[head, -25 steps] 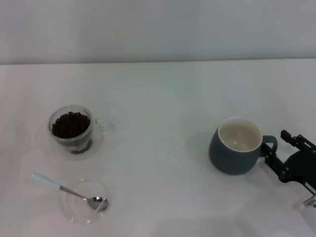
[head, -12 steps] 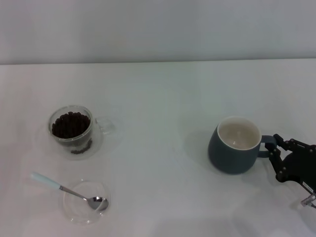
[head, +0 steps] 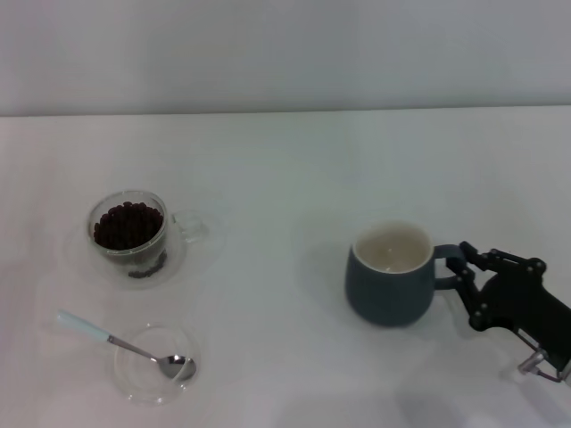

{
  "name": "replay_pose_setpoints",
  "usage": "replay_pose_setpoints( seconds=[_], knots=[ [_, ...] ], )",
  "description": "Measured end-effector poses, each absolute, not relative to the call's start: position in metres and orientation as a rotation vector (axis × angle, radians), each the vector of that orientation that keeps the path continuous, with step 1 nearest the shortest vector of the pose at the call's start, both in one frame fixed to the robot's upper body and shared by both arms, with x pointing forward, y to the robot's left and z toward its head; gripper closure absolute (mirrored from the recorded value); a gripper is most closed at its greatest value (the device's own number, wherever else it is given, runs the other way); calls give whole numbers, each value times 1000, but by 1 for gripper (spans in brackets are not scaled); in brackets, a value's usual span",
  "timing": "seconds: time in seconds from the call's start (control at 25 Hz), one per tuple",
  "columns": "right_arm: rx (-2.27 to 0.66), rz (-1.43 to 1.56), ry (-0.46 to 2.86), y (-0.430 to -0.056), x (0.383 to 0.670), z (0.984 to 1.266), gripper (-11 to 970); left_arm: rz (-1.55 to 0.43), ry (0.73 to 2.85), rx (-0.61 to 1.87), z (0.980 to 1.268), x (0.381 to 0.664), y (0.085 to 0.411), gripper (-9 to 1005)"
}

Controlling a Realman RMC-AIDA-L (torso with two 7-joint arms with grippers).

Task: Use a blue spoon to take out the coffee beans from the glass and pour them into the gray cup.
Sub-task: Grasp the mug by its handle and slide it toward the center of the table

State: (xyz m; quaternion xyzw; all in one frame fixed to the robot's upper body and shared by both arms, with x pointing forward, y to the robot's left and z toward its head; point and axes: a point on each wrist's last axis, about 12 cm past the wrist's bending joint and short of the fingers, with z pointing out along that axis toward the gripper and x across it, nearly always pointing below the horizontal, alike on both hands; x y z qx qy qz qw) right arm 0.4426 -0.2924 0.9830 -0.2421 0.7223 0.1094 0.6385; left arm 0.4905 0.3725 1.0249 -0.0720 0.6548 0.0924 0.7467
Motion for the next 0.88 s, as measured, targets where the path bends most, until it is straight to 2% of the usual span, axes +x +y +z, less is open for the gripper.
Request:
replay_pose_setpoints(
  seconds=[0.44, 0.88],
  knots=[
    [-630, 365, 1588, -261, 449, 989, 817, 200, 1434, -160, 1024, 489, 371, 297],
    [-681, 401, 1555, -246, 457, 994, 818, 202, 1441, -171, 1022, 487, 372, 297]
  ],
)
